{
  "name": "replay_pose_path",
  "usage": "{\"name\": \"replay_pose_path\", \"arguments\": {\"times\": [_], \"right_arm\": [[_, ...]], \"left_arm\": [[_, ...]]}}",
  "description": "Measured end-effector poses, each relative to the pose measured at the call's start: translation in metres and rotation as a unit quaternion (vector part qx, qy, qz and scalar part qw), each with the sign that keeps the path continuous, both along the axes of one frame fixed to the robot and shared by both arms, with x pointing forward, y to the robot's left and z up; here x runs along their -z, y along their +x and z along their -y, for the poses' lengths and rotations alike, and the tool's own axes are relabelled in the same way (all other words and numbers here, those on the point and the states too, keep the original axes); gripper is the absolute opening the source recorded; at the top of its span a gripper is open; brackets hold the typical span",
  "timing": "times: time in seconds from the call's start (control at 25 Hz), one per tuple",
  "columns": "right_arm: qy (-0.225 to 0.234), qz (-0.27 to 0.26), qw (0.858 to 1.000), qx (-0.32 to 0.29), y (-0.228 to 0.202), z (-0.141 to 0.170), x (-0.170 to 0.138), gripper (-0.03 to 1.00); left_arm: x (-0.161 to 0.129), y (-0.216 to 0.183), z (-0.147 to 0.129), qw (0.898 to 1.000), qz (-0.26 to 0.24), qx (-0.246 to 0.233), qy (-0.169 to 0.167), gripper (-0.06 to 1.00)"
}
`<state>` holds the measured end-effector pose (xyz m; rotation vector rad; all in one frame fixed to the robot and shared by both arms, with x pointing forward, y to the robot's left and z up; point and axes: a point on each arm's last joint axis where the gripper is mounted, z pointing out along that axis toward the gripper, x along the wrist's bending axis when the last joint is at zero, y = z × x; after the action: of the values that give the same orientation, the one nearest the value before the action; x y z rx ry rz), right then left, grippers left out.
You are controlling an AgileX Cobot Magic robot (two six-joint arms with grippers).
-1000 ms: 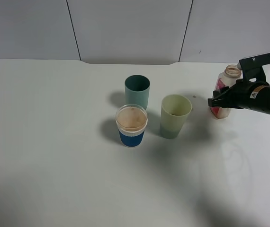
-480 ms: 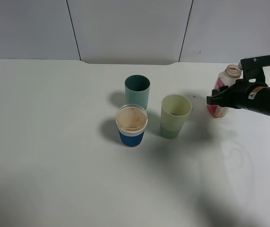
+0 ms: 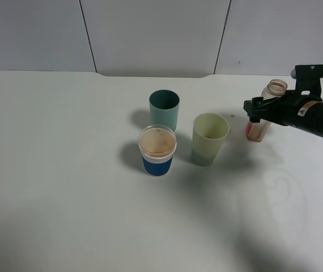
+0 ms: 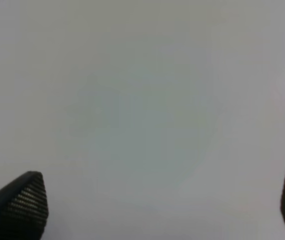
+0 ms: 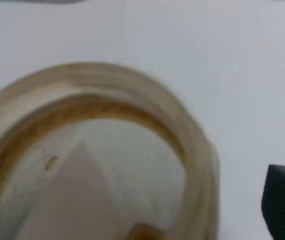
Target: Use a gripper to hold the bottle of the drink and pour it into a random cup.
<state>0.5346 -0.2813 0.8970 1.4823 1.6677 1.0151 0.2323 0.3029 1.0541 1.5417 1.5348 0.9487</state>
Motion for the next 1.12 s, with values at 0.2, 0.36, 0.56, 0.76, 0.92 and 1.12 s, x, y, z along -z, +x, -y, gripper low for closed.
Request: {"name": "replay_pose_path", "arguments": {"times": [0.2,0.36,0.56,0.76,0.92,1.12], "right_arm": [[0.001,0.000,1.000,0.001,0.000,0.000,0.000,0.91],[0.001,0.001,1.000,0.001,-0.001,0.000,0.000,0.91],[-0.003,0.005,1.000,0.003,-0.004,0.001,-0.017,0.91],[-0.007,0.041,0.999,0.006,-0.014,0.002,-0.057,0.91],[-0.015,0.046,0.999,0.013,-0.022,0.004,-0.091,0.91],[-0.028,0.036,0.999,0.027,-0.027,0.008,-0.142,0.91]], "left_arm": [[0.000,0.000,0.000,1.000,0.000,0.000,0.000,0.93],[0.000,0.000,0.000,1.000,0.000,0.000,0.000,0.93],[0.000,0.000,0.000,1.000,0.000,0.000,0.000,0.93],[0.000,0.000,0.000,1.000,0.000,0.000,0.000,0.93],[0.000,0.000,0.000,1.000,0.000,0.000,0.000,0.93],[0.000,0.000,0.000,1.000,0.000,0.000,0.000,0.93]]}}
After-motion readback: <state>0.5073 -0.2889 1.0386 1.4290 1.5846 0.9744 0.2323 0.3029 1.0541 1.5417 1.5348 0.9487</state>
